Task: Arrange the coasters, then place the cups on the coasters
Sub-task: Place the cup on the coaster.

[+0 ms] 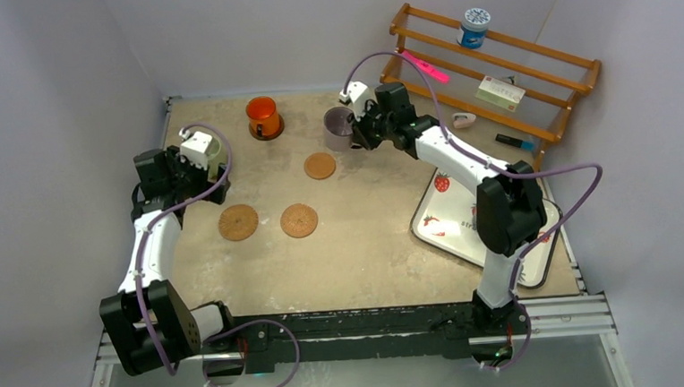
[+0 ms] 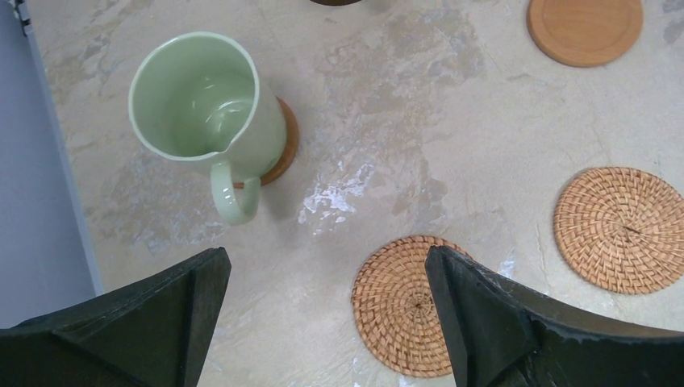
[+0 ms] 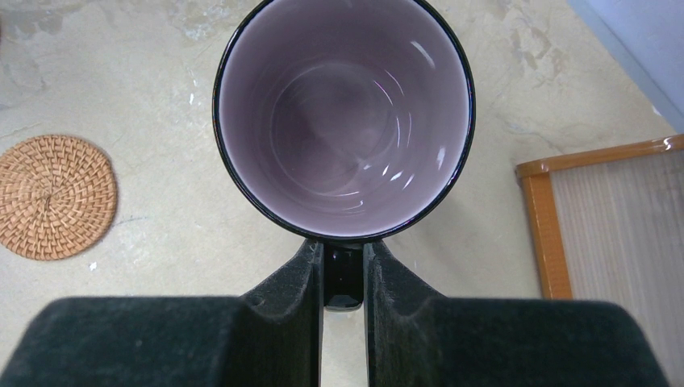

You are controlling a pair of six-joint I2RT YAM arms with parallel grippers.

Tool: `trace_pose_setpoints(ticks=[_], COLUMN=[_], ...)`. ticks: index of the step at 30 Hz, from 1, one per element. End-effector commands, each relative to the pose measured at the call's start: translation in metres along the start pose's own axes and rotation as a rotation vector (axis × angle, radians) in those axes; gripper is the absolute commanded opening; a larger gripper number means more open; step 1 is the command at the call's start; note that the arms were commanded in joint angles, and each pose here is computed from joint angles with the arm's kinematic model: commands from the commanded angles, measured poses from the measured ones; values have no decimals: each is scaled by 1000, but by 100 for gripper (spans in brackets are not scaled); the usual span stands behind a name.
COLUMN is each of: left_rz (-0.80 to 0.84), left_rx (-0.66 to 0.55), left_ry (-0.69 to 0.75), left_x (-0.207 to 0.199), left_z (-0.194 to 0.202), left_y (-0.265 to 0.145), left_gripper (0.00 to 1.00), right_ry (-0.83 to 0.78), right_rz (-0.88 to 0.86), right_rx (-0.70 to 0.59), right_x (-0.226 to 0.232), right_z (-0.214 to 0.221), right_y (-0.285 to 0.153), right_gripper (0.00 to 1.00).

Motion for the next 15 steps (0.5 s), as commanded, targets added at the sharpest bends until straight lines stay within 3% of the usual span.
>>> trace_pose_setpoints(ticks=[1,9,15], left_rz=[48,40,37], left_rx=[-22,-40,-62], left_ry=[15,11,18], left_x=[-4,-7,-10], left_z=[1,5,5], left_y=[-2,-8,-12], left_gripper=[100,100,100], right_ry=[-70,-88,-57], right_rz=[79,21,-35], right_rx=[-172,-184,-118], right_x=[-16,-5,-4], right_z=[-44,-59,-63], right_y=[-11,11,36], right_gripper=[0,0,0])
Point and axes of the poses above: each gripper's point midway between its finger pads, its own y axis out along the fingers, its own x axis along the line the jaws close on, z = x × y, the point moved 10 cm from there along -y, back along the fingers, and after that the axes turned 14 degrees about -y, right-handed, at the moved point
